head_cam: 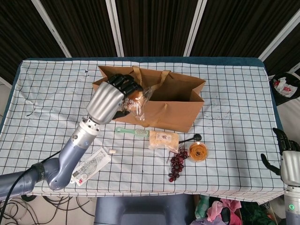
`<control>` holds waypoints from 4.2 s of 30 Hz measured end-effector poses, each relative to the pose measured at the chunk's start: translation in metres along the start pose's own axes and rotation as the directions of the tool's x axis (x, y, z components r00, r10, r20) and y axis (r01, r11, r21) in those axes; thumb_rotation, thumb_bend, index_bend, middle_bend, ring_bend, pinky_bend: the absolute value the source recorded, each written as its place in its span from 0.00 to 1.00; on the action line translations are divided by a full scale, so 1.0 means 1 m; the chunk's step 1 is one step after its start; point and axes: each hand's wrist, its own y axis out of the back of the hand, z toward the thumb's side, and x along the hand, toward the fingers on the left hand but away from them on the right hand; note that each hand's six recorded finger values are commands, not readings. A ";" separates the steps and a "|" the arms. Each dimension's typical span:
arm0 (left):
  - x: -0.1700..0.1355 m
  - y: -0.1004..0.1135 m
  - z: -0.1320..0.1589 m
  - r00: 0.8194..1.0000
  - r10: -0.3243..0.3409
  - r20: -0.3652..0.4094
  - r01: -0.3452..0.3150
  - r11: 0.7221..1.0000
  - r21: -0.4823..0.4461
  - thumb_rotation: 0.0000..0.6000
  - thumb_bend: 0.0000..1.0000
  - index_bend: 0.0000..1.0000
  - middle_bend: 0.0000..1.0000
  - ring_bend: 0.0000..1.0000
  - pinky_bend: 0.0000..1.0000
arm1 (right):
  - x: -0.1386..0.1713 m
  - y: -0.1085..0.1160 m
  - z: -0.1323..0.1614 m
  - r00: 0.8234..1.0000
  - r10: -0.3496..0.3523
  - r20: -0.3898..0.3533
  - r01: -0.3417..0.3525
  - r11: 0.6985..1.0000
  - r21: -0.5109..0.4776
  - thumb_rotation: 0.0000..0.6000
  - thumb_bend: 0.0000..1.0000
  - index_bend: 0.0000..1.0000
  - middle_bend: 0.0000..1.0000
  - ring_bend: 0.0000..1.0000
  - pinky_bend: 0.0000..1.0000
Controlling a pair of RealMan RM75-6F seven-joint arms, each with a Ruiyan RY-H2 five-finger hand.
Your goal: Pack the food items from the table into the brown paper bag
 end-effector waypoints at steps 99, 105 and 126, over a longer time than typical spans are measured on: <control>-0.355 0.036 -0.159 0.826 -0.133 -0.547 0.213 0.973 0.085 1.00 0.03 0.18 0.16 0.01 0.05 | -0.044 -0.141 0.288 0.779 0.438 -0.449 -0.484 0.875 0.014 1.00 0.19 0.11 0.16 0.25 0.27; -0.355 0.035 -0.160 0.816 -0.135 -0.561 0.217 0.973 0.081 1.00 0.03 0.18 0.16 0.01 0.05 | -0.047 -0.152 0.292 0.781 0.438 -0.446 -0.478 0.878 0.026 1.00 0.19 0.15 0.21 0.28 0.27; -0.357 0.033 -0.164 0.786 -0.137 -0.602 0.221 0.973 0.067 1.00 0.07 0.18 0.16 0.01 0.05 | -0.061 -0.178 0.312 0.798 0.393 -0.457 -0.421 0.906 0.043 1.00 0.28 0.26 0.27 0.36 0.31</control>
